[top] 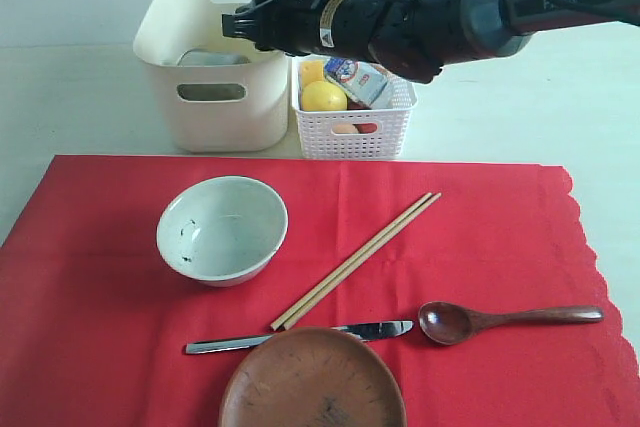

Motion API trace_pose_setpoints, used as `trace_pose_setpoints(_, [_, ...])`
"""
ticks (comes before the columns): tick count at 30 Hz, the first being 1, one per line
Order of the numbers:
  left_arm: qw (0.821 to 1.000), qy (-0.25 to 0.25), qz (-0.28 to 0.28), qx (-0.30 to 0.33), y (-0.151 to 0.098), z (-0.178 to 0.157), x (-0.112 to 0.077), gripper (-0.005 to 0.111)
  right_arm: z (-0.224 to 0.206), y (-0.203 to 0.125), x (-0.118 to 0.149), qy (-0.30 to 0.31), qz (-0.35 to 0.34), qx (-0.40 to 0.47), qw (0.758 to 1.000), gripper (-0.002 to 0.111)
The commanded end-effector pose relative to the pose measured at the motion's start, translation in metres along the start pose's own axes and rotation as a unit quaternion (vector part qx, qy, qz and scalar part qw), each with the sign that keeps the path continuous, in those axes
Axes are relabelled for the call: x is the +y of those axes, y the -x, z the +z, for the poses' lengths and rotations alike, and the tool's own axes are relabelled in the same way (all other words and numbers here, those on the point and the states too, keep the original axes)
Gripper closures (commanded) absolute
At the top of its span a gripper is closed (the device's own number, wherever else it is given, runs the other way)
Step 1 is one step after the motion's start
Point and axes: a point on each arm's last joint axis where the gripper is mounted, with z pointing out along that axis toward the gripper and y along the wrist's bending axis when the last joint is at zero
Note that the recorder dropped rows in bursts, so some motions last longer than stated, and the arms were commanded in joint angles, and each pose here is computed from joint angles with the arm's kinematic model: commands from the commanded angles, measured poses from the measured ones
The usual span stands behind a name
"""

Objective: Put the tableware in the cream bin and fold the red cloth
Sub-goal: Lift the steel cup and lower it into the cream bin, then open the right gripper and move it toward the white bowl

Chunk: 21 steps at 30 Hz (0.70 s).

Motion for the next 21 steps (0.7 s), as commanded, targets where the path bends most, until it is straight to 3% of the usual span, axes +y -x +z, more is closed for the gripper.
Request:
trace_pose_setpoints(1, [1.000, -0.002, 0.003, -0.004, 0.000, 0.000, 0.000, 0.106, 0.000, 0.003, 0.001, -0.001, -0.006, -0.002, 1.000, 0.048])
trace_pose_setpoints(5, [1.000, -0.002, 0.003, -0.004, 0.000, 0.000, 0.000, 0.106, -0.007, 0.004, 0.001, -0.039, 0.001, 0.038, 0.999, 0.043])
trace_pose_setpoints(8, [1.000, -0.002, 0.003, -0.004, 0.000, 0.000, 0.000, 0.106, -0.027, 0.014, -0.008, -0.160, -0.039, 0.097, 0.982, 0.049])
trace_pose_setpoints(9, [1.000, -0.002, 0.003, -0.004, 0.000, 0.000, 0.000, 0.106, -0.040, 0.023, -0.012, -0.206, -0.060, 0.115, 0.970, 0.060])
trace_pose_setpoints(11, [1.000, -0.002, 0.003, -0.004, 0.000, 0.000, 0.000, 0.106, -0.059, 0.034, -0.012, -0.243, -0.075, 0.136, 0.958, 0.079])
trace_pose_setpoints(14, [1.000, -0.002, 0.003, -0.004, 0.000, 0.000, 0.000, 0.106, -0.081, 0.038, -0.006, -0.241, -0.085, 0.151, 0.955, 0.106])
trace_pose_setpoints(21, [1.000, -0.002, 0.003, -0.004, 0.000, 0.000, 0.000, 0.106, -0.129, 0.005, 0.001, -0.207, -0.065, 0.175, 0.960, 0.108])
